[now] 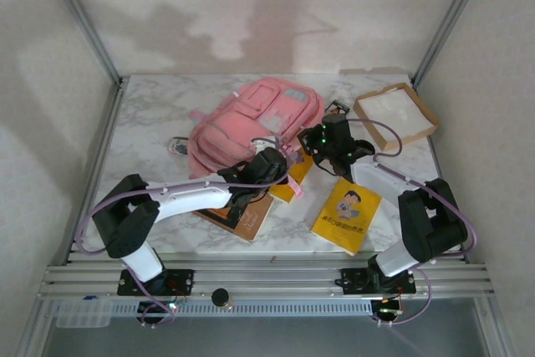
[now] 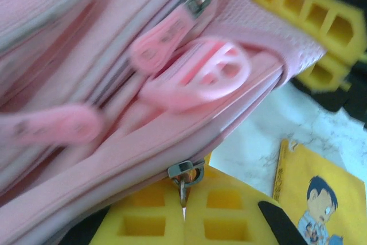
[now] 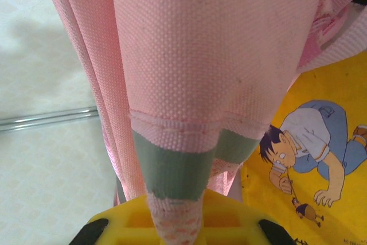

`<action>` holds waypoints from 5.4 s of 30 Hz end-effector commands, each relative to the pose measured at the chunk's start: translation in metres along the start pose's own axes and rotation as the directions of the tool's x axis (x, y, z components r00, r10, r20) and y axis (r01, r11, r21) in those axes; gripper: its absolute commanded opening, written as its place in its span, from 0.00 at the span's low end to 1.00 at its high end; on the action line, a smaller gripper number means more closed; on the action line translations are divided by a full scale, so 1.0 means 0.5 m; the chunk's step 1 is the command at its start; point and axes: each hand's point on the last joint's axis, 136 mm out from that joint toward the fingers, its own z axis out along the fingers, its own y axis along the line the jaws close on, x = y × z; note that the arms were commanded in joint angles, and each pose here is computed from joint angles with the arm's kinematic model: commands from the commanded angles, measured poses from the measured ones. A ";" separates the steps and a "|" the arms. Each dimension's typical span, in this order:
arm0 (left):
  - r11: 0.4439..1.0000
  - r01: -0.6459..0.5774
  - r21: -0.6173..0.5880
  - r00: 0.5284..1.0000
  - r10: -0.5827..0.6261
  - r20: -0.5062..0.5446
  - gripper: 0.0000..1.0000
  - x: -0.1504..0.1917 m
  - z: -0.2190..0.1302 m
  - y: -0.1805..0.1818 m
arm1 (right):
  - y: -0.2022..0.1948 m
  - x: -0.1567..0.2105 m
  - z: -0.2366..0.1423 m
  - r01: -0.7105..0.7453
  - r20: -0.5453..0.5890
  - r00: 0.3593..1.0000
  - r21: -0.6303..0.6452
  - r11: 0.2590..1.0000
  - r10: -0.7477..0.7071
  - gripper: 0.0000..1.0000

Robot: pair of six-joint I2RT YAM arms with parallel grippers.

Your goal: Pack books, pencil case, and school supplies into a backpack

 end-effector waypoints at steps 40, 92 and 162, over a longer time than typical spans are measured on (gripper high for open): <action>1.000 0.008 -0.006 0.991 -0.009 -0.132 0.00 0.013 -0.066 0.037 | -0.059 0.156 0.040 0.163 -0.231 0.961 0.037 0.986 -0.150 0.79; 0.999 0.009 -0.051 0.998 -0.012 -0.068 0.00 -0.026 -0.144 0.142 | 0.044 0.285 -0.020 0.788 0.041 -0.191 -0.589 -0.178 -0.981 0.65; 0.973 0.071 -0.219 0.995 -0.053 0.085 0.00 -0.117 -0.155 0.340 | 0.080 0.189 -0.114 0.780 0.222 -0.532 -0.247 -0.575 -0.817 0.00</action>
